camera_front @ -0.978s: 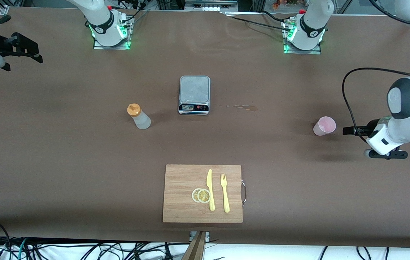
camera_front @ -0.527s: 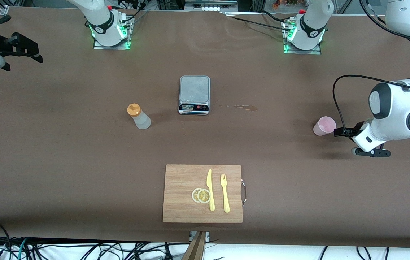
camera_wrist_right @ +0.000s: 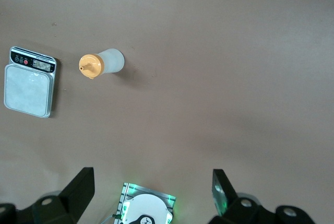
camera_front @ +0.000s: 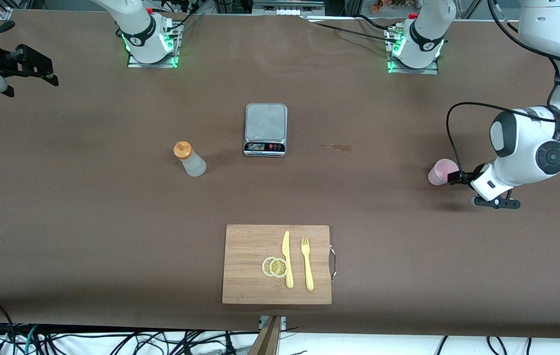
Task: Add sauce to pink cup with both arms
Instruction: 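Close the left gripper around the pink cup's rim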
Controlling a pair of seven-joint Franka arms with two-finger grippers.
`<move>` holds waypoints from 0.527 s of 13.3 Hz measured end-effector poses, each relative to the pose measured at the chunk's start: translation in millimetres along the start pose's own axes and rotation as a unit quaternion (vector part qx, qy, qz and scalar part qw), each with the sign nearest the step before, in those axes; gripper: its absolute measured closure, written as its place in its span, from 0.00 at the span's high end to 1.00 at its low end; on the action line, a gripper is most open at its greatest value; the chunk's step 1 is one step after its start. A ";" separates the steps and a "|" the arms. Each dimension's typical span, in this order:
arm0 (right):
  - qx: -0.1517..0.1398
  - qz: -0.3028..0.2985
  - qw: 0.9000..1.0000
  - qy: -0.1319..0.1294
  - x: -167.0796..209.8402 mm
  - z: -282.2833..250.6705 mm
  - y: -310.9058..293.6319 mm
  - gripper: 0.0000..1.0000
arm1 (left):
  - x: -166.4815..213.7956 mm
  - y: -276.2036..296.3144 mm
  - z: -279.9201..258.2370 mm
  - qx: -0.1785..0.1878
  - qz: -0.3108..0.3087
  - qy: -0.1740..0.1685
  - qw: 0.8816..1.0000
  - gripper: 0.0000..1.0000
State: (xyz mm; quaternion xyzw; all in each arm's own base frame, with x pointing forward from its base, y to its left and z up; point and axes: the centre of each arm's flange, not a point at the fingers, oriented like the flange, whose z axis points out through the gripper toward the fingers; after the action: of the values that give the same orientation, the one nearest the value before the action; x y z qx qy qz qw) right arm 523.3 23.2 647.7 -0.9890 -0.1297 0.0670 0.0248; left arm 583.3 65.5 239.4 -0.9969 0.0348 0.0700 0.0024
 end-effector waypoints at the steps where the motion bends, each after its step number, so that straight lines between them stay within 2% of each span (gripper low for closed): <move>1: 0.000 0.000 1.000 0.000 0.0 0.0 0.0 1.00 | -0.7 1.3 -2.3 0.000 0.001 0.002 1.000 0.86; 3: 0.000 0.000 1.000 0.000 0.0 0.0 0.0 1.00 | -1.6 3.2 -6.8 0.000 0.003 0.005 1.000 0.63; 4: 0.000 0.000 1.000 0.000 0.0 0.0 0.0 1.00 | -2.0 3.3 -8.3 0.000 0.003 0.006 1.000 0.63; 6: 0.000 0.000 1.000 0.000 0.0 0.0 0.0 1.00 | -3.5 3.5 -11.9 -0.001 0.003 0.003 1.000 0.75; 7: 0.000 0.000 1.000 0.000 0.0 0.0 0.0 1.00 | -4.7 3.7 -15.3 -0.002 0.003 0.001 1.000 0.76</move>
State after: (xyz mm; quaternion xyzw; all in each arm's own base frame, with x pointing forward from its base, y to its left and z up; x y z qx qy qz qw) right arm 523.3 23.2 647.7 -0.9890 -0.1297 0.0670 0.0248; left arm 580.6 62.1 255.2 -0.9969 0.0382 0.0686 0.0004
